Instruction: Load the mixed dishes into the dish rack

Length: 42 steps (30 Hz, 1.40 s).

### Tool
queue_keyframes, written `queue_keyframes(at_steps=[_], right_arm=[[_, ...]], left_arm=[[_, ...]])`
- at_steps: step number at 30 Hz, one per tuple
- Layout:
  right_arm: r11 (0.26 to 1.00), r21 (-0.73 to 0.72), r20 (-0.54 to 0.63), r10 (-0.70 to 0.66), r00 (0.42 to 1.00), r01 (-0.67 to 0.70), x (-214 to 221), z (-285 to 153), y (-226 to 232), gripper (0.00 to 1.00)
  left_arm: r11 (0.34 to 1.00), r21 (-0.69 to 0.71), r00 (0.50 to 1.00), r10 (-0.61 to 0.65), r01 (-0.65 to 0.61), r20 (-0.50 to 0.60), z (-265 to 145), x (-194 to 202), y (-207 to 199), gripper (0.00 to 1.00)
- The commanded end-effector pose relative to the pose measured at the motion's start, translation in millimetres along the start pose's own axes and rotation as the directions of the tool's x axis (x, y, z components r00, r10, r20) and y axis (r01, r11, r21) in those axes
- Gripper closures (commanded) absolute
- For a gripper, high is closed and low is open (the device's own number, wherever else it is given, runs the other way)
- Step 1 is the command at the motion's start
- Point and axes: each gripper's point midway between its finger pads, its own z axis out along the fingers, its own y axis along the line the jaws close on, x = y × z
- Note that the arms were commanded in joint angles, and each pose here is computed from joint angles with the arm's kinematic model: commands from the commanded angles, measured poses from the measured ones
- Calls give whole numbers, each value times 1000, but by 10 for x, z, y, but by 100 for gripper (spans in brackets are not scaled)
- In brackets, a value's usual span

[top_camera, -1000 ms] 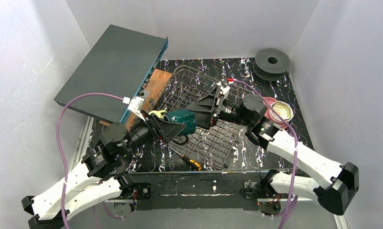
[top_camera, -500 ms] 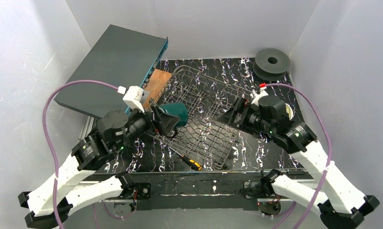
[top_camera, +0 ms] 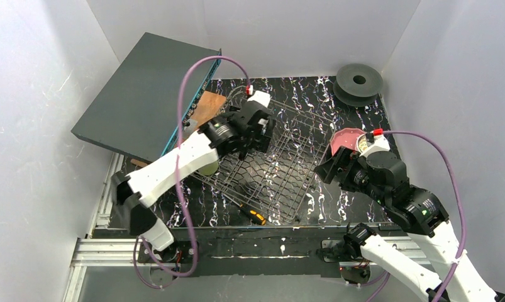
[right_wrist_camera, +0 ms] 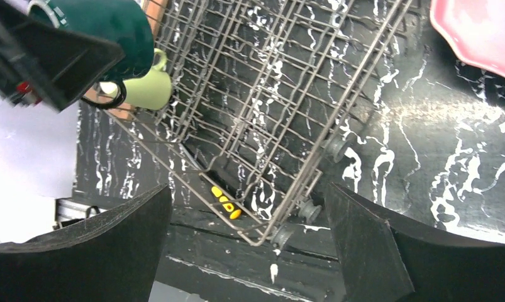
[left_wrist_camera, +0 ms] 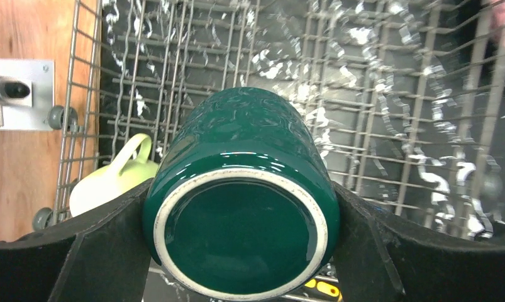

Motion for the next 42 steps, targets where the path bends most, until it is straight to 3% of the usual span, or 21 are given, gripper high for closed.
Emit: queue_keyframes(at_steps=[1, 5, 16, 21, 29, 42], right_arm=[[997, 76, 23, -24, 999, 22, 28, 1, -213, 2], [994, 102, 28, -31, 999, 28, 30, -1, -274, 2], [987, 139, 48, -87, 995, 79, -62, 38, -309, 2], [983, 154, 53, -105, 993, 95, -75, 45, -344, 2], [983, 155, 63, -108, 992, 97, -81, 51, -355, 2], [988, 132, 54, -91, 994, 83, -65, 41, -306, 2]], left_arm=[[992, -130, 998, 2, -11, -64, 279, -107, 320, 100], [986, -135, 976, -123, 99, -181, 708, 59, 312, 100], [925, -343, 959, -229, 161, -166, 1380, 160, 672, 100], [887, -447, 968, -202, 117, -146, 1463, 210, 905, 100], [880, -465, 964, -202, 100, -175, 1598, 368, 1059, 98], [862, -502, 955, -198, 64, -219, 1710, 607, 1166, 79]])
